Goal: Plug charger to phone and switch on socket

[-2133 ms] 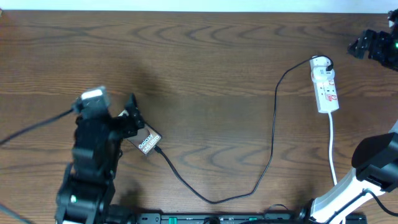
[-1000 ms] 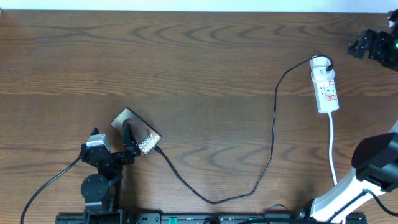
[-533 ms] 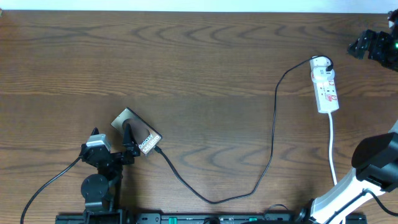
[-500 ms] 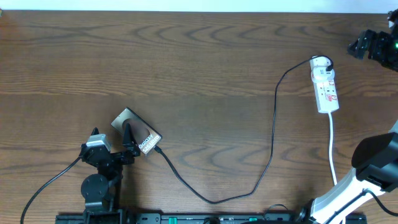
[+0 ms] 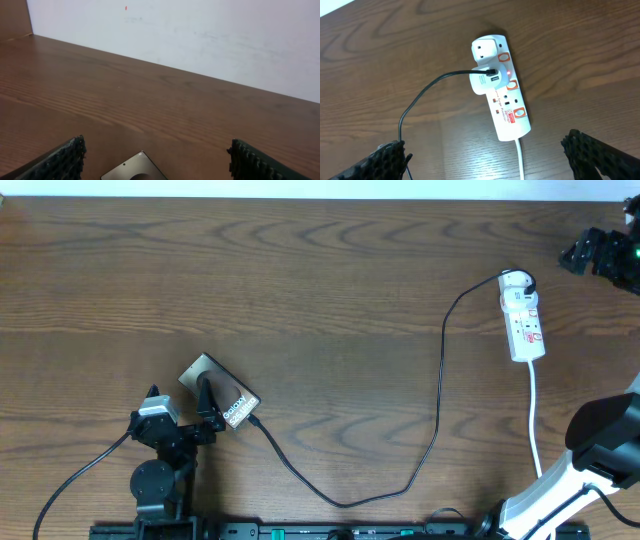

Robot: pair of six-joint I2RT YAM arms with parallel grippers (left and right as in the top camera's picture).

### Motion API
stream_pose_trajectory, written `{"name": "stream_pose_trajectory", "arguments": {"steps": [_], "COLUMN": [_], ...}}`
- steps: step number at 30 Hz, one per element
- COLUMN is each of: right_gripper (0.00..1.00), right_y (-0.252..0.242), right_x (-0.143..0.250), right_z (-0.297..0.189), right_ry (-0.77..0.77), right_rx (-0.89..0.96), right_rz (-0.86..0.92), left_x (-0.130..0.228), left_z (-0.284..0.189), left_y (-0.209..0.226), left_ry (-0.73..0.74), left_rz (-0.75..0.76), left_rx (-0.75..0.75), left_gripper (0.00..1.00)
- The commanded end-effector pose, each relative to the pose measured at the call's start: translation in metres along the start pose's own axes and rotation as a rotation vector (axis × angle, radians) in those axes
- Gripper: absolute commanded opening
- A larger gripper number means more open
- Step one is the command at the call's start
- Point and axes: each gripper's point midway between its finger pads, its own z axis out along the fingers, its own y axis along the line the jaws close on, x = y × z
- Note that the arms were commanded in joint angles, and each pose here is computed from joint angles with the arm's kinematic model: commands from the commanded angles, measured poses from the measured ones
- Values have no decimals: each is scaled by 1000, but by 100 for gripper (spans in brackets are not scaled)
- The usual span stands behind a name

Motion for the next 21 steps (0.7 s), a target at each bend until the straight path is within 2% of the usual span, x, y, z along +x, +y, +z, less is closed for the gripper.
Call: {"name": "stream_pose_trajectory", "arguments": {"steps": [1,21], "right_gripper": [99,99], "right_y": [-1,0], "right_x": [0,0], "right_z": [3,2], "right_ry": [7,7], "right_rx": [1,4], "right_rz": [13,6], "left_x": [13,13], "left_z": [0,0], "left_y": [3,3], "left_ry": [47,47], "left_rz": [23,23], "left_rx": [-11,-11], "left_gripper": [90,89]}}
